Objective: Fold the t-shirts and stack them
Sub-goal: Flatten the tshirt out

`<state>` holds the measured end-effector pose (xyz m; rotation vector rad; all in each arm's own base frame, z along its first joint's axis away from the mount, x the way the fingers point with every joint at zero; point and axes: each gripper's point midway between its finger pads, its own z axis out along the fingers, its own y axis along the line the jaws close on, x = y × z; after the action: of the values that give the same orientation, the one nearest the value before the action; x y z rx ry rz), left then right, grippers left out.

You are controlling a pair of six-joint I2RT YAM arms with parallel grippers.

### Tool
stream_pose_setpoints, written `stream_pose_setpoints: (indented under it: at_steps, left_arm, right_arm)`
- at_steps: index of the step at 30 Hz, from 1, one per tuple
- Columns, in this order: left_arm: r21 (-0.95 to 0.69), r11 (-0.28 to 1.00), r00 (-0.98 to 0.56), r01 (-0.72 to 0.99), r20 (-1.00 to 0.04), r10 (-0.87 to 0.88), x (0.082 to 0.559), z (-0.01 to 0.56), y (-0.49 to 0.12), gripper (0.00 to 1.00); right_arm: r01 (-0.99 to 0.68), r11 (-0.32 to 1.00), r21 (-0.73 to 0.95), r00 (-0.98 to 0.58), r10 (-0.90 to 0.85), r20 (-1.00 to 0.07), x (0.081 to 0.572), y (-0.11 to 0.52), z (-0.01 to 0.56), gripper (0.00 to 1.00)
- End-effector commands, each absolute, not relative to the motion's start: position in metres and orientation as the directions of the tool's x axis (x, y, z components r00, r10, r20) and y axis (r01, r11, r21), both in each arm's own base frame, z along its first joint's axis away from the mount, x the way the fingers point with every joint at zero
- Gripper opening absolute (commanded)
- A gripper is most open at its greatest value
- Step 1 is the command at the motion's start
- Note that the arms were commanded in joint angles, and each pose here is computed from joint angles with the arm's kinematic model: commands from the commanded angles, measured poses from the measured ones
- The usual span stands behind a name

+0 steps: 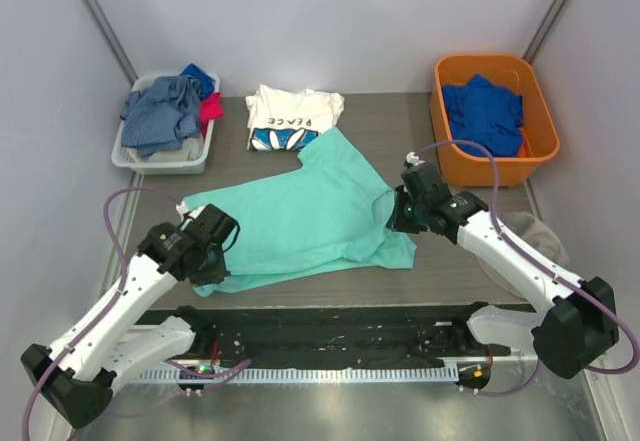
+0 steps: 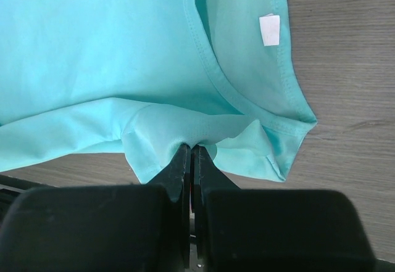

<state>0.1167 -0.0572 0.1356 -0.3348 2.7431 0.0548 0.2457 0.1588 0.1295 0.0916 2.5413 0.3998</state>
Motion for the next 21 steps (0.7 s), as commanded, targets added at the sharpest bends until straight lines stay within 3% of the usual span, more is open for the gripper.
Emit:
stream_pose_setpoints:
  at_steps: [1,3,4,7,10,16,21]
  left_arm:
    - [0.103,0.973,-0.949,-0.208,-0.263,-0.175,0.087,0.139,-0.039,0.00]
    - [0.098,0.974,-0.948,-0.206,-0.267,-0.174,0.090,0.139,-0.041,0.00]
    - [0.104,0.974,-0.950,-0.201,-0.261,-0.168,0.091,0.138,-0.041,0.00]
    - [0.105,0.976,-0.954,-0.191,-0.254,-0.159,0.094,0.138,-0.045,0.00]
    - [0.095,0.978,-0.953,-0.184,-0.261,-0.154,0.100,0.138,-0.049,0.00]
    - [0.080,0.983,-0.955,-0.165,-0.260,-0.139,0.112,0.134,-0.060,0.00]
    - [0.072,0.986,-0.958,-0.152,-0.256,-0.129,0.118,0.132,-0.066,0.00]
  right_arm:
    - [-0.034,0.956,0.291,-0.807,0.145,-0.572,0.265,0.163,0.131,0.01]
    - [-0.037,0.961,0.274,-0.809,0.133,-0.573,0.269,0.163,0.127,0.01]
    - [-0.035,0.966,0.255,-0.817,0.120,-0.565,0.271,0.163,0.121,0.20]
    - [-0.022,0.978,0.209,-0.777,0.114,-0.619,0.287,0.156,0.135,0.57]
    - [-0.005,0.986,0.167,-0.720,0.113,-0.685,0.305,0.149,0.157,0.76]
    - [-0.179,0.951,0.254,-0.725,0.047,-0.688,0.349,0.208,0.173,0.78]
    - [-0.230,0.933,0.275,-0.799,-0.019,-0.601,0.382,0.246,0.131,0.77]
